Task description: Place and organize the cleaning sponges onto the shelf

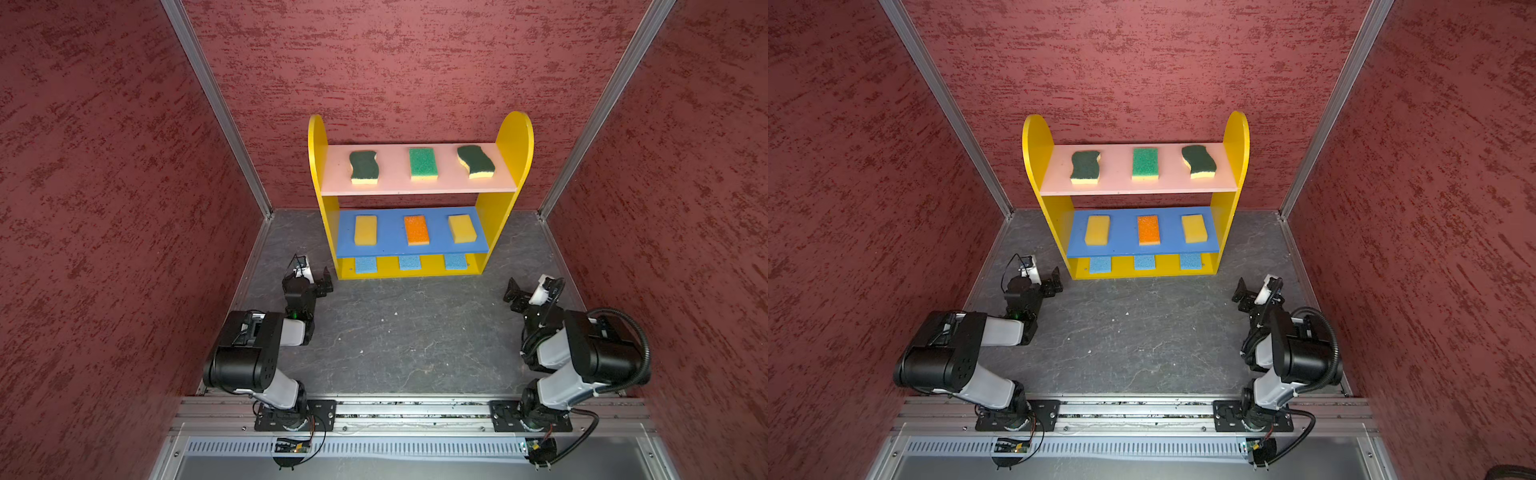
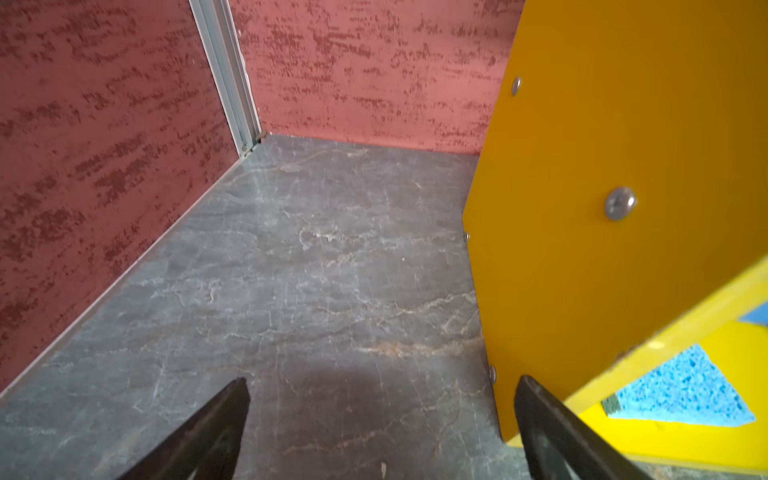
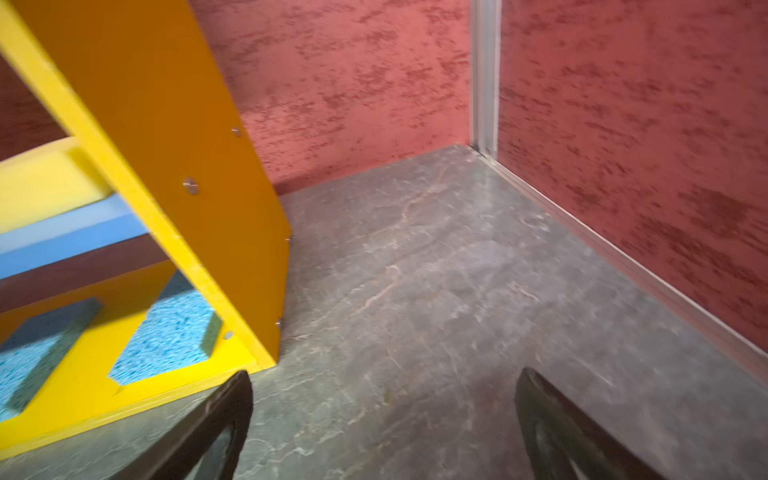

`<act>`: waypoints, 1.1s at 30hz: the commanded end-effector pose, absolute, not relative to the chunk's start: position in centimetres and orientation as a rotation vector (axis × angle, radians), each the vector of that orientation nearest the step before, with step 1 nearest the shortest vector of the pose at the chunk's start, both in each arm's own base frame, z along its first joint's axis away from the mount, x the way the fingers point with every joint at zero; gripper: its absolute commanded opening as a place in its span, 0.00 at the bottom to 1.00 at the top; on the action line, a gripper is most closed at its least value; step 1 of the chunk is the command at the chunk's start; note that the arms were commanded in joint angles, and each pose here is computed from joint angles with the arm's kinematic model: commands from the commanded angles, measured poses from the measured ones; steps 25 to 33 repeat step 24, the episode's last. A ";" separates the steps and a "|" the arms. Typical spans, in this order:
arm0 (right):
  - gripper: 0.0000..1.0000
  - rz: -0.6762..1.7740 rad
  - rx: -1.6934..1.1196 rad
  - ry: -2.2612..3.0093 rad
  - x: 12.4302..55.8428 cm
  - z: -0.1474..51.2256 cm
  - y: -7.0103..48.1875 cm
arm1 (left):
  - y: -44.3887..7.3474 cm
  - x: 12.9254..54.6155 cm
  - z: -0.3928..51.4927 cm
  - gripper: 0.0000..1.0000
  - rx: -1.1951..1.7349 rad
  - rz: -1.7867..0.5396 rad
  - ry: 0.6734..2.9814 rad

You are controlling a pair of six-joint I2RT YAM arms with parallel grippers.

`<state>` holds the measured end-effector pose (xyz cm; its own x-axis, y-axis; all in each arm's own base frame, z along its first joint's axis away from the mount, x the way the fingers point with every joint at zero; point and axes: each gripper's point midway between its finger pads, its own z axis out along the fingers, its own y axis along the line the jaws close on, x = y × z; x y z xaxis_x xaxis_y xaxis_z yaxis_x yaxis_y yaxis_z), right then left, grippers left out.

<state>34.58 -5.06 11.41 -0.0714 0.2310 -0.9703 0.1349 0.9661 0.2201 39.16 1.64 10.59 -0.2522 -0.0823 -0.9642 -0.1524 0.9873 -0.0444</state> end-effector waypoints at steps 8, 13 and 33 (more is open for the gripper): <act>0.99 0.063 0.227 1.520 35.0 15.0 -4.9 | 1.9 39.6 11.8 1.00 -0.173 0.081 1.780; 0.99 0.062 0.229 1.524 35.1 14.9 -5.0 | 1.8 39.5 11.7 0.99 -0.172 0.080 1.784; 0.99 0.049 0.258 1.510 34.7 15.0 -5.4 | 1.9 39.5 11.7 0.99 -0.173 0.080 1.784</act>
